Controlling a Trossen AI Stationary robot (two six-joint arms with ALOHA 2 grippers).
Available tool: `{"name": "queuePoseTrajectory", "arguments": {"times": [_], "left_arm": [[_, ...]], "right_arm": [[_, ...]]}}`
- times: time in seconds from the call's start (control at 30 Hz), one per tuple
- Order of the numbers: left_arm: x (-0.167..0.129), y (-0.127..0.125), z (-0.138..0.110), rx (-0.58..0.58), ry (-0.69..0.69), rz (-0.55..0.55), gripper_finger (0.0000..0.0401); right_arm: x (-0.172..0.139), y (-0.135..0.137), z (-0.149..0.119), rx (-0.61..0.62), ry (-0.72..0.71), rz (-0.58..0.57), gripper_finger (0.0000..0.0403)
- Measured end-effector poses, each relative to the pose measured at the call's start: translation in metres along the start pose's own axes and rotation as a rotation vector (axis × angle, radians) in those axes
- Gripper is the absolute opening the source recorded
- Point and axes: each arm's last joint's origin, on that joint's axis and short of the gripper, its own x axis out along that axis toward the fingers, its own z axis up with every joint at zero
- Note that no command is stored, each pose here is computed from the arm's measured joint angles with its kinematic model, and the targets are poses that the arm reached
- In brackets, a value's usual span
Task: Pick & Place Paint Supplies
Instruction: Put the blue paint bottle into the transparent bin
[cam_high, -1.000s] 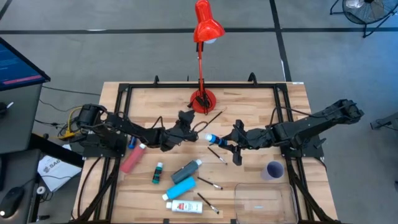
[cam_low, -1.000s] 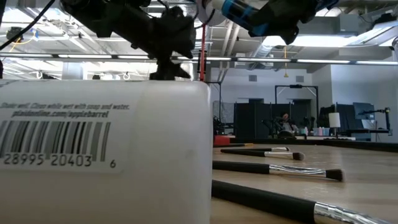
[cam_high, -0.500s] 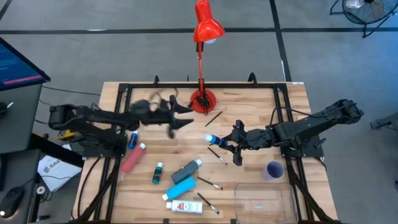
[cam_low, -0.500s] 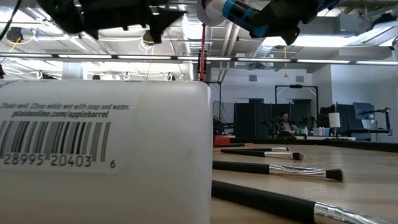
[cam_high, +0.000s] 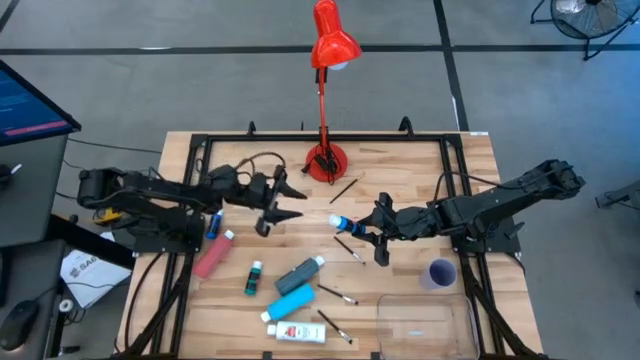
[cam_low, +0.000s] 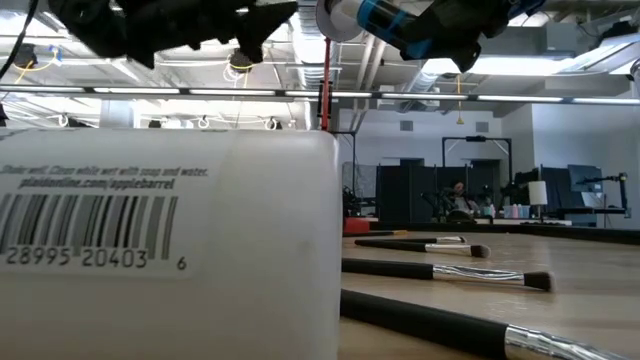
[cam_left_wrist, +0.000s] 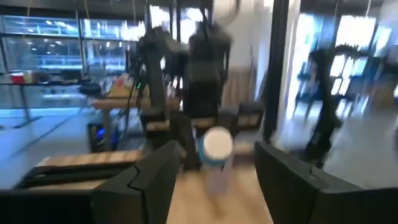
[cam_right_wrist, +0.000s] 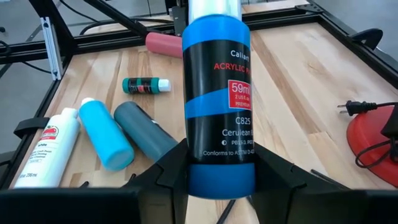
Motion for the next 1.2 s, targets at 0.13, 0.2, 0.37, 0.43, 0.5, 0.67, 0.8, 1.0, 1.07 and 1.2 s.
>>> {"name": "queuePoseTrajectory", "arguments": {"times": [0.13,0.2,0.37,0.43,0.5,0.67,0.8,1.0,1.07,1.2], "left_arm": [[0.018,-0.016,0.007,0.309,0.194,0.181,0.0204],[0.026,-0.024,0.009,0.474,0.27,0.297,0.0204],[0.033,-0.039,0.009,0.899,0.456,0.486,0.0204],[0.037,-0.041,0.003,1.068,0.561,0.531,0.0204],[0.04,-0.04,-0.006,1.244,0.691,0.545,0.0204],[0.048,-0.03,-0.036,1.499,0.981,0.544,0.0204],[0.051,-0.023,-0.056,1.523,1.11,0.568,0.0204],[0.051,-0.022,-0.065,1.465,1.169,0.658,0.0204],[0.05,-0.022,-0.063,1.442,1.158,0.684,0.0204],[0.049,-0.022,-0.056,1.425,1.138,0.716,0.0204]], "right_arm": [[0.0,-0.001,0.0,-0.002,-0.005,-0.018,0.0125],[0.0,-0.001,0.0,-0.004,-0.005,-0.019,0.0125],[0.0,-0.001,0.0,-0.006,-0.001,-0.02,0.0125],[0.0,-0.001,0.0,-0.007,-0.002,-0.02,0.0125],[0.0,-0.001,0.0,-0.012,-0.002,-0.021,0.0125],[0.001,-0.003,0.0,-0.009,-0.004,-0.029,0.0125],[0.001,-0.004,0.0,-0.008,-0.001,-0.033,0.0125],[0.001,-0.004,0.0,-0.008,-0.001,-0.033,0.0125],[0.001,-0.004,0.001,-0.003,-0.003,-0.033,0.0125],[0.001,-0.004,0.001,-0.001,-0.004,-0.032,0.0125]]}}
